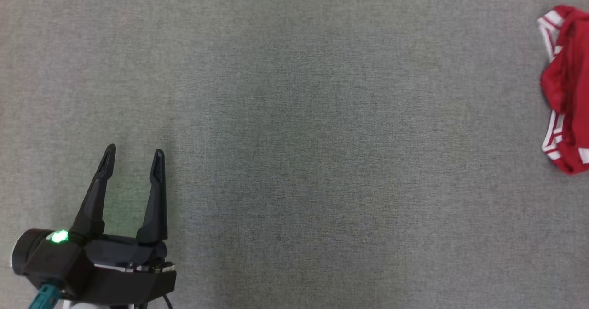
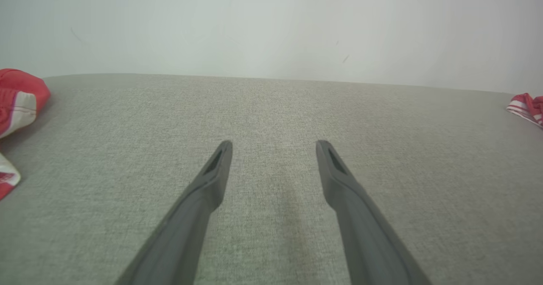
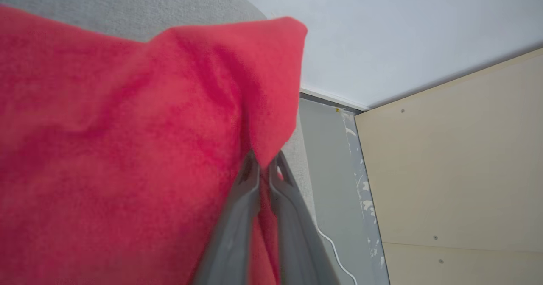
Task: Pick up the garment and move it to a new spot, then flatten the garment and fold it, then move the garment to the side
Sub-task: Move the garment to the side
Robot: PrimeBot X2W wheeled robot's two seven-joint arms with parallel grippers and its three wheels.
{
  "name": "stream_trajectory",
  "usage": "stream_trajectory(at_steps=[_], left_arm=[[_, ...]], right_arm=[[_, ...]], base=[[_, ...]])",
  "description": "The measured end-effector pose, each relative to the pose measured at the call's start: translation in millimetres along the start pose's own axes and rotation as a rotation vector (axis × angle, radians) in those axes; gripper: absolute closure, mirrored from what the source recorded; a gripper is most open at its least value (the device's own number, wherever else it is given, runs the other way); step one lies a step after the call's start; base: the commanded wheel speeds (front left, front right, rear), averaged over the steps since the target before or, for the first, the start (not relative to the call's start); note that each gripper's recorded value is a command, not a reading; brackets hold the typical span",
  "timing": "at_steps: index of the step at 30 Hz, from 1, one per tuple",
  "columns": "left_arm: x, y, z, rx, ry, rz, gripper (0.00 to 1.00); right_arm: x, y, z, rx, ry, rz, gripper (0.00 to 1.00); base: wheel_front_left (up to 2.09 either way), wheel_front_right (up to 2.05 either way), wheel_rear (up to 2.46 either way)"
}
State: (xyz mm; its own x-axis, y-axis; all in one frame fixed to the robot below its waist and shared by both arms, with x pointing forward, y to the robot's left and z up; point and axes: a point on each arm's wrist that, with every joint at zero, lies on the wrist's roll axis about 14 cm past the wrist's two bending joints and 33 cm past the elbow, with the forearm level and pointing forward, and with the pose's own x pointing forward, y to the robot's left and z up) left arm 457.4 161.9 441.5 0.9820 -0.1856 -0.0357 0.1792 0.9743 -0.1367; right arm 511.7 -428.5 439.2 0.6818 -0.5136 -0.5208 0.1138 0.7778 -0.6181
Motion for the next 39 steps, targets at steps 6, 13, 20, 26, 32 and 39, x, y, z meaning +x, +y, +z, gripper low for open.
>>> stream_trajectory(at_steps=[6, 13, 20, 26, 32, 39], left_arm=[[5, -6, -4, -0.019, 0.004, -0.020, 0.00], [6, -12, -4, -0.029, 0.003, -0.038, 0.00], [8, -16, -4, -0.048, -0.002, -0.048, 0.00], [4, -14, 1, -0.047, -0.008, -0.042, 0.00], [-3, -16, 16, -0.049, -0.042, -0.024, 0.00], [-29, -4, 46, -0.099, -0.121, 0.081, 0.00]], right_arm=[[-13, -17, -2, -0.011, -0.060, -0.044, 1.00], [-24, -42, 2, -0.060, -0.127, -0.113, 1.00], [-28, -40, 6, -0.095, -0.184, -0.121, 0.00], [-36, -33, 41, -0.098, -0.344, -0.123, 0.00], [-55, -2, 72, -0.021, -0.519, -0.029, 0.00], [-110, 65, 65, 0.185, -0.628, 0.179, 0.00]], base=[[0.00, 0.00, 0.00], [0.00, 0.00, 0.00], [0.00, 0.00, 0.00], [0.00, 0.00, 0.00], [0.00, 0.00, 0.00], [0.00, 0.00, 0.00]])
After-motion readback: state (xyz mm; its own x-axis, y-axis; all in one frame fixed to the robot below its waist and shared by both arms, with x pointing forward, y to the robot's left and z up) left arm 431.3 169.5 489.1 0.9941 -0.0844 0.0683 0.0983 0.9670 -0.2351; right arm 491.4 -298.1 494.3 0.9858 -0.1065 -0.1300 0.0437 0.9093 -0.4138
